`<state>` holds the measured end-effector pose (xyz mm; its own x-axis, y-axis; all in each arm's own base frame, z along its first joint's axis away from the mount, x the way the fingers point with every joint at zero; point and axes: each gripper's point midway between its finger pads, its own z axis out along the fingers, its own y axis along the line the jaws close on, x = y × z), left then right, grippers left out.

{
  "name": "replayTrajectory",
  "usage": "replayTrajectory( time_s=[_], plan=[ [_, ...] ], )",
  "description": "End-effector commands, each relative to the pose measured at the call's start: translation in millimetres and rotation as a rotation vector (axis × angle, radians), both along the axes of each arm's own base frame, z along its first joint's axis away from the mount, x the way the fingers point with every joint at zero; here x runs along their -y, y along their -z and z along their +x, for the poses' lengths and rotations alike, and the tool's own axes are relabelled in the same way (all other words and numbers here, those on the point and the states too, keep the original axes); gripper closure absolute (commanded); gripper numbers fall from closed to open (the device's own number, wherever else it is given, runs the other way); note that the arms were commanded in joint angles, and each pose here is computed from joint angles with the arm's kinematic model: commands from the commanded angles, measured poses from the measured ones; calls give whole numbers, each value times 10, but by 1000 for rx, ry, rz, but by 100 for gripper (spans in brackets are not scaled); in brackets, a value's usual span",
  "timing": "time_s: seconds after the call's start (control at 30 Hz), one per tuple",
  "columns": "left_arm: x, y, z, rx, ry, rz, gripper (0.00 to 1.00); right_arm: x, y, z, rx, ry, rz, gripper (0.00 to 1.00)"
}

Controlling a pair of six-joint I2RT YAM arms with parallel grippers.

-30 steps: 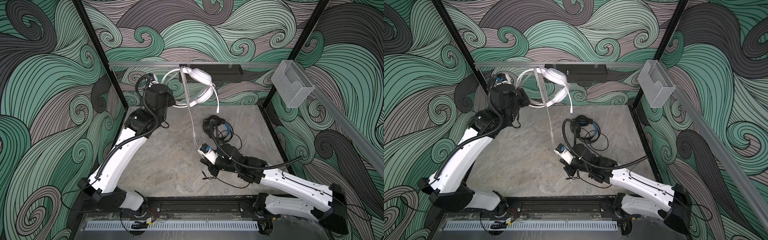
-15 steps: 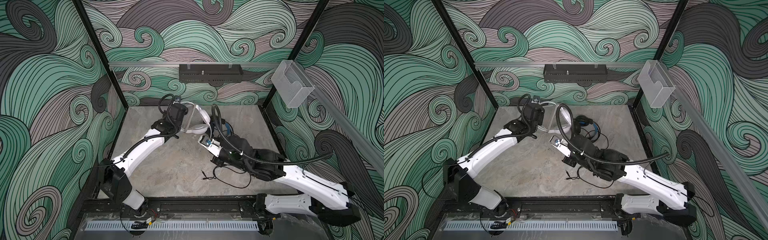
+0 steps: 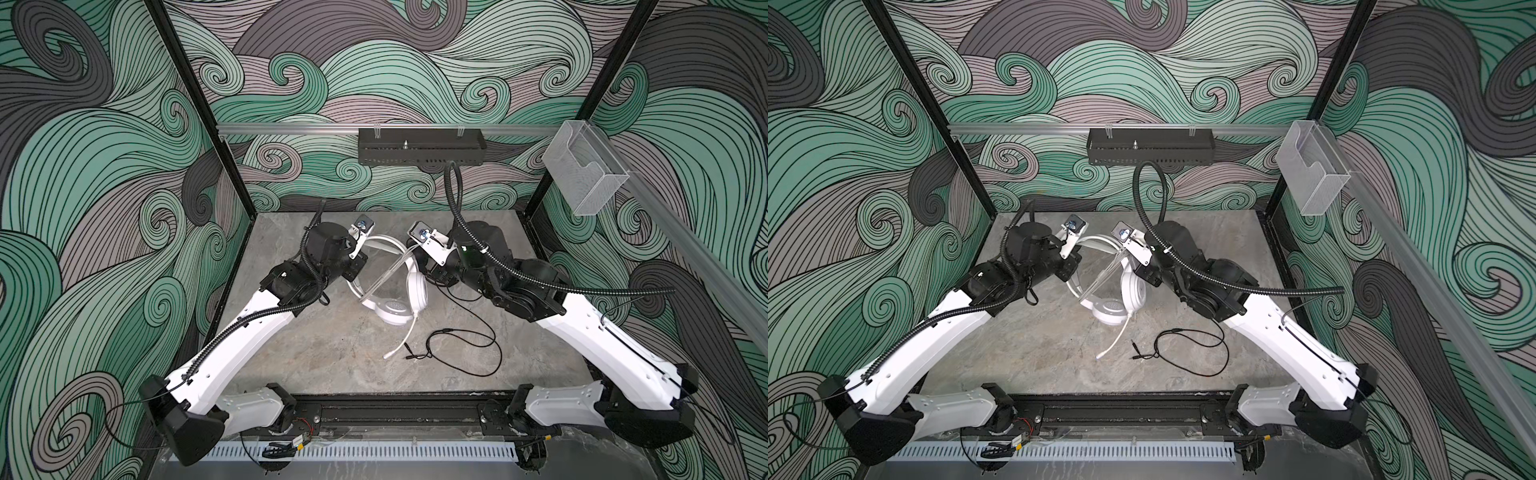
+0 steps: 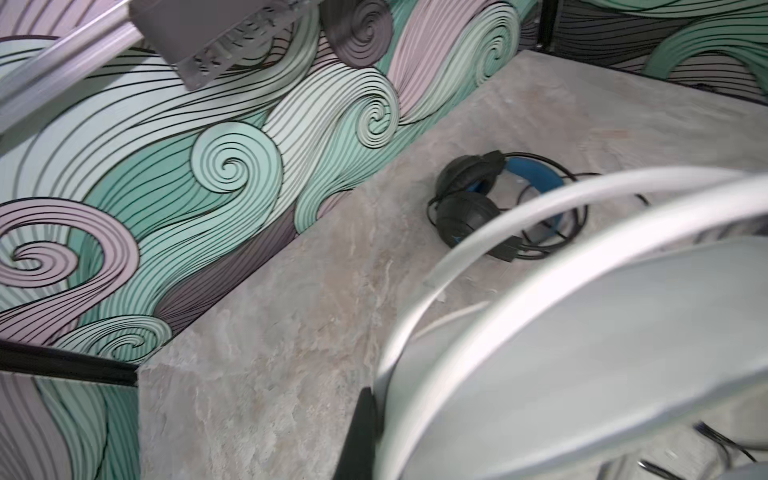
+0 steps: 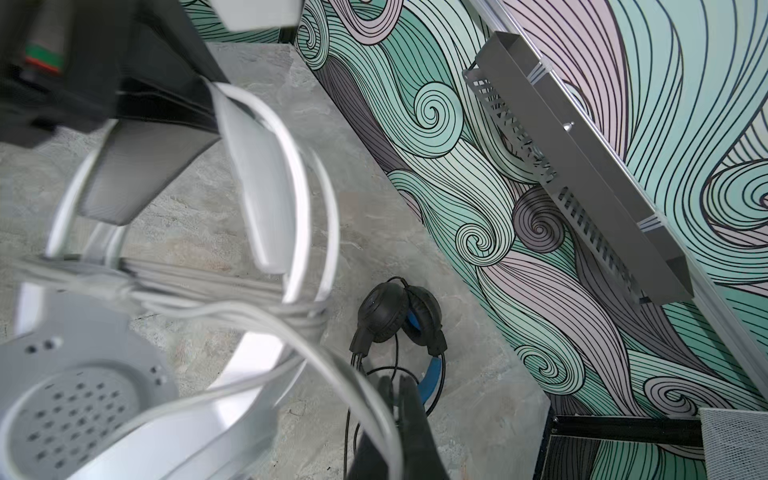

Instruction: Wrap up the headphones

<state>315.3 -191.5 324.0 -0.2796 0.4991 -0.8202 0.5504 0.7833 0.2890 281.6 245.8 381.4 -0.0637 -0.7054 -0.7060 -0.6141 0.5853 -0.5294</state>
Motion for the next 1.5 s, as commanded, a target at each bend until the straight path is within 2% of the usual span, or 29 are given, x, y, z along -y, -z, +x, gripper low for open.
replayTrajectory(
  time_s=[0.0, 0.13, 0.3, 0.6, 0.77, 0.9, 1.0, 1.2, 1.33, 1.4, 1.47],
  plan=[
    [104, -45, -319, -74, 116, -68, 100, 133, -123, 147, -14, 55, 86, 100],
    [112, -125, -401, -88, 94, -189, 100, 178, 35, 244, -66, 68, 127, 100],
    [139, -278, -446, -77, 95, -281, 100, 212, 200, 275, -135, 58, 264, 100],
    [337, -598, -600, -114, 218, -363, 100, -38, 425, 160, -222, -141, 467, 100],
    [407, -716, -661, -134, 252, -427, 100, -164, 403, 40, -223, -257, 567, 90],
    [431, -769, -671, -150, 252, -463, 100, -270, 391, -69, -251, -353, 603, 88],
    [386, -764, -618, -153, 208, -454, 100, -294, 403, -132, -231, -401, 611, 87],
    [226, -538, -413, -191, 56, -345, 100, -215, 566, -98, -232, -349, 601, 83],
    [237, -452, -392, -225, 44, -324, 100, -124, 671, -32, -237, -287, 621, 70],
    [222, -412, -374, -242, 25, -315, 100, -53, 738, 1, -235, -250, 630, 60],
    [208, -345, -364, -264, 10, -293, 100, 35, 815, 59, -240, -200, 636, 55]
  ],
)
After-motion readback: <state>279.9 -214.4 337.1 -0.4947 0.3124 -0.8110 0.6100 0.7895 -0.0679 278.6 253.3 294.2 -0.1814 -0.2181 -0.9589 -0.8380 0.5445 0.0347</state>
